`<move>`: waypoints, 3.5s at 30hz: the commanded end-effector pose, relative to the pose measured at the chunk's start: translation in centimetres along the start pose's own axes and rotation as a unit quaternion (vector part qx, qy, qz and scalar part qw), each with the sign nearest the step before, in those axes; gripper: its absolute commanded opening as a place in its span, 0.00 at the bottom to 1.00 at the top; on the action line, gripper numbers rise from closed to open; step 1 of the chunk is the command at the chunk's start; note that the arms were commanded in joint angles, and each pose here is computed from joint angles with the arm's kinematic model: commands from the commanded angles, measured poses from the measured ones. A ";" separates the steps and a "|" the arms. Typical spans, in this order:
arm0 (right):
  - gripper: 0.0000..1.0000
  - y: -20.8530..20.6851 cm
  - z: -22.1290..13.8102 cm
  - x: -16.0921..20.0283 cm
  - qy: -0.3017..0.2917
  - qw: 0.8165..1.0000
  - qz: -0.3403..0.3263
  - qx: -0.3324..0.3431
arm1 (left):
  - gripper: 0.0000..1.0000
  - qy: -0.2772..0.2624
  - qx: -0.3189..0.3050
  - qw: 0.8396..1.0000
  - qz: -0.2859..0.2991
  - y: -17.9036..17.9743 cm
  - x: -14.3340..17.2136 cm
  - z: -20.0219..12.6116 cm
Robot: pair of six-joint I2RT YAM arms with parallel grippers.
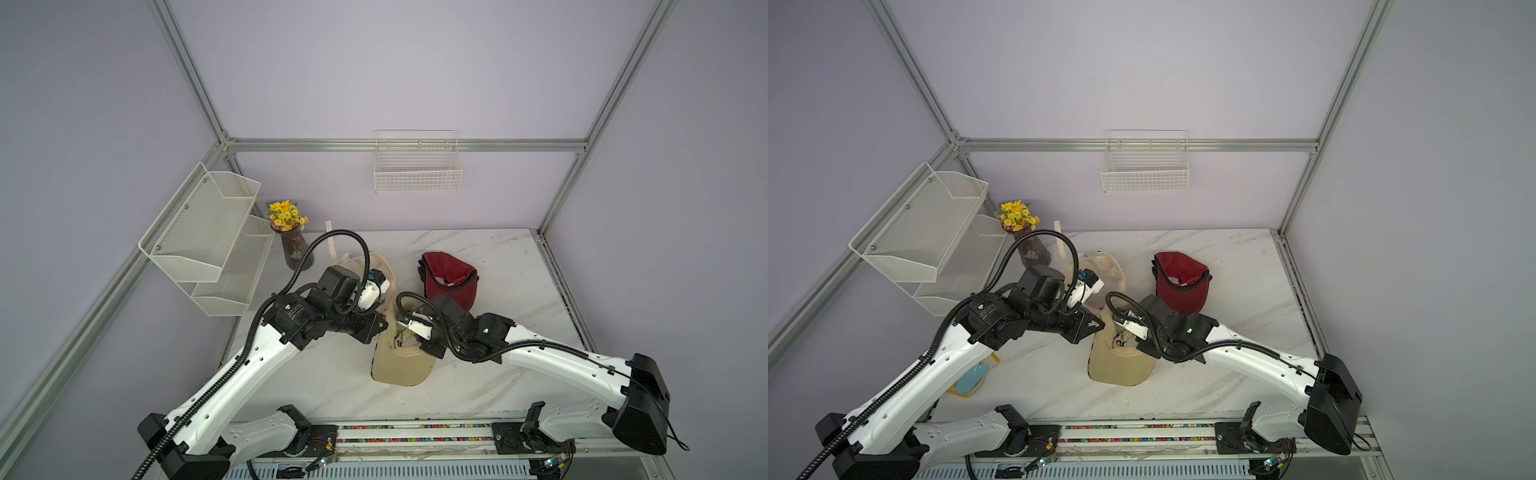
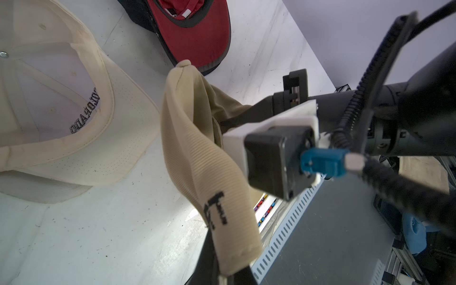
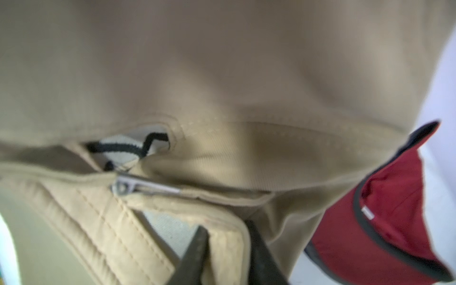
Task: Open the adjustable buckle of the baseball cap
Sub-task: Pick up the baseball cap, then open the adjustable buckle on the baseball cap.
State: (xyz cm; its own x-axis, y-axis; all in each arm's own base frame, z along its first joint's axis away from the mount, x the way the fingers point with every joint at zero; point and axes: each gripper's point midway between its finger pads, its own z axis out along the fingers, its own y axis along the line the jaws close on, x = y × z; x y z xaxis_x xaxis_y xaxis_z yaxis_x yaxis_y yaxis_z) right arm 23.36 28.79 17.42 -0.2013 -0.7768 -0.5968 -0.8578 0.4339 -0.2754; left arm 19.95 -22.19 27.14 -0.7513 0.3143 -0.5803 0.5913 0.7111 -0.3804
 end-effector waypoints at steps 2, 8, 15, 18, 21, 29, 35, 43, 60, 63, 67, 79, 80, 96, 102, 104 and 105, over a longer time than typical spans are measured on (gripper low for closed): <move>0.00 -1.1 -2.3 -1.9 -0.036 0.999 0.009 0.013 | 0.00 -0.035 0.008 0.999 0.021 -0.9 -1.5 -1.8; 0.00 -3.3 -5.7 -4.6 -0.099 0.993 0.029 0.059 | 0.25 -0.035 0.008 0.999 0.013 -0.3 -1.4 -0.3; 0.00 -6.6 -13.1 -8.5 -0.230 0.962 0.060 0.133 | 0.78 -0.055 -0.006 0.998 0.013 -0.2 -3.3 -0.6; 0.00 -7.5 -16.6 -9.5 -0.289 0.942 0.072 0.154 | 0.89 -0.074 -0.012 0.997 0.015 -0.6 -4.5 -2.0; 0.00 -7.7 -19.6 -9.7 -0.350 0.918 0.075 0.169 | 0.95 -0.094 -0.017 0.995 0.019 -1.2 -5.4 -4.0; 0.00 -7.2 -20.6 -9.3 -0.389 0.903 0.054 0.174 | 1.00 -0.130 -0.003 0.991 0.013 -2.4 -6.5 -6.5; 0.00 -7.2 -20.5 -9.4 -0.394 0.901 0.057 0.174 | 0.94 -0.167 0.056 0.984 -0.008 -5.1 -8.9 -8.2; 0.00 -7.6 -19.6 -9.7 -0.387 0.901 0.054 0.189 | 0.98 -0.201 0.115 0.971 -0.062 -7.8 -12.4 -10.4; 0.00 -8.9 -16.7 -11.5 -0.359 0.903 0.047 0.230 | 0.72 -0.116 0.117 0.985 -0.055 -9.7 -13.6 -4.7; 0.00 -9.0 -16.7 -11.7 -0.362 0.901 0.046 0.232 | 0.61 -0.105 0.105 0.987 -0.054 -9.4 -13.5 -4.0; 0.00 -9.0 -16.8 -11.8 -0.364 0.900 0.048 0.235 | 0.45 -0.098 0.099 0.989 -0.053 -9.2 -13.2 -3.8; 0.00 -9.5 -17.8 -12.3 -0.372 0.894 0.055 0.244 | 0.00 -0.094 0.095 0.990 -0.047 -9.2 -12.8 -3.7; 0.00 -9.5 -18.1 -12.4 -0.375 0.892 0.056 0.245 | 0.00 -0.094 0.094 0.990 -0.046 -9.2 -12.8 -3.7; 0.00 -12.8 -24.2 -16.3 -0.432 0.847 0.097 0.295 | 0.00 -0.074 0.070 0.994 -0.036 -8.0 -9.3 -1.4; 0.00 -13.2 -24.6 -17.0 -0.438 0.843 0.113 0.292 | 0.00 -0.077 0.062 0.995 -0.030 -7.5 -9.0 -0.5; 0.00 -13.1 -24.1 -17.1 -0.434 0.847 0.115 0.285 | 0.00 -0.091 0.052 0.994 -0.020 -7.6 -9.5 -0.9; 0.00 -12.9 -23.9 -17.1 -0.432 0.849 0.116 0.280 | 0.00 -0.103 0.044 0.994 -0.012 -7.6 -9.7 -1.2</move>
State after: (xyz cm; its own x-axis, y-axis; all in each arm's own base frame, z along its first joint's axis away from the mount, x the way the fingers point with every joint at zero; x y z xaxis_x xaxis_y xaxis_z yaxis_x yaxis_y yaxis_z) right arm 27.23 26.83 44.81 0.2431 -0.2463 -0.9382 -0.4588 0.8230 -0.3349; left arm 22.84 -30.42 37.01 -0.7242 0.1260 -0.6779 0.5855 0.6316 -0.5081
